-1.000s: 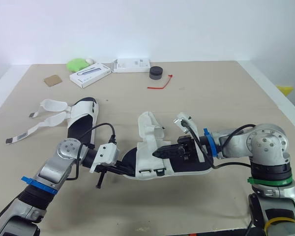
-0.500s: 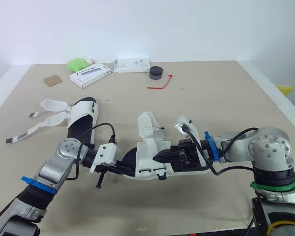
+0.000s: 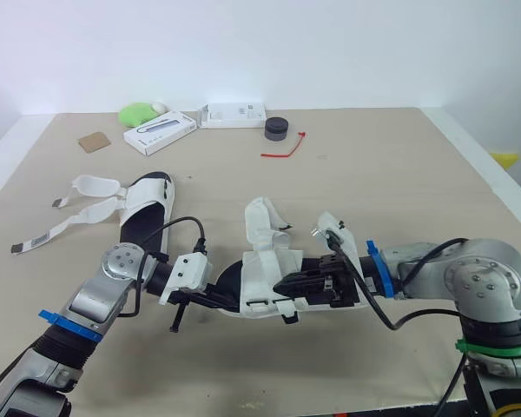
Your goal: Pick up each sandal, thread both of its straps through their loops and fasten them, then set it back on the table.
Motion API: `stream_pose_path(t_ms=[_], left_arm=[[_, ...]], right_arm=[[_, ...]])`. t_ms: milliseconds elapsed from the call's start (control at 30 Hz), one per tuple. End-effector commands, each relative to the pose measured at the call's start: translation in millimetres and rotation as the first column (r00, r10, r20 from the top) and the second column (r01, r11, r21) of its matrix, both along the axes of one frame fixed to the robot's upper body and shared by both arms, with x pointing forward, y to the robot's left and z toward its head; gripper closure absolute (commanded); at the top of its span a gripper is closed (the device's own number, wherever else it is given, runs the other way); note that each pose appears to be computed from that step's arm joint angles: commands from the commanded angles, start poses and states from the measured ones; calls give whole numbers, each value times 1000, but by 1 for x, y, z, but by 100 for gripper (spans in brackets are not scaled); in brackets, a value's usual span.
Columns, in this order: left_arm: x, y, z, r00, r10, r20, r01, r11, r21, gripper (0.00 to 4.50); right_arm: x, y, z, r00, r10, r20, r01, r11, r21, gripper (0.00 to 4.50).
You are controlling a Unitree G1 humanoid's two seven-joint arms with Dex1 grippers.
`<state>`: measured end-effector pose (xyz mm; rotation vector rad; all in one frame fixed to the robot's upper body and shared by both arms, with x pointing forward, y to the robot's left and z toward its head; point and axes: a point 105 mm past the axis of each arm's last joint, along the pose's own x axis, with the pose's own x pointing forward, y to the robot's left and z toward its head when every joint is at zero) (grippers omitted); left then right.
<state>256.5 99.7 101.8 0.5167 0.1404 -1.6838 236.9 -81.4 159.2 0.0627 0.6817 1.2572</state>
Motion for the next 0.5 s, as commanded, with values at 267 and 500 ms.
stream_pose_path(t_ms=[267, 500], left_arm=[[-1, 6, -14, 999, 3, -43, -1, 998, 61, 450], [-1, 6, -13, 999, 1, -42, 1, 998, 65, 450]], right_arm=[[-10, -5, 13, 993, 82, 79, -85, 996, 34, 117], [-26, -34, 13, 978, 178, 109, -178, 984, -10, 17]])
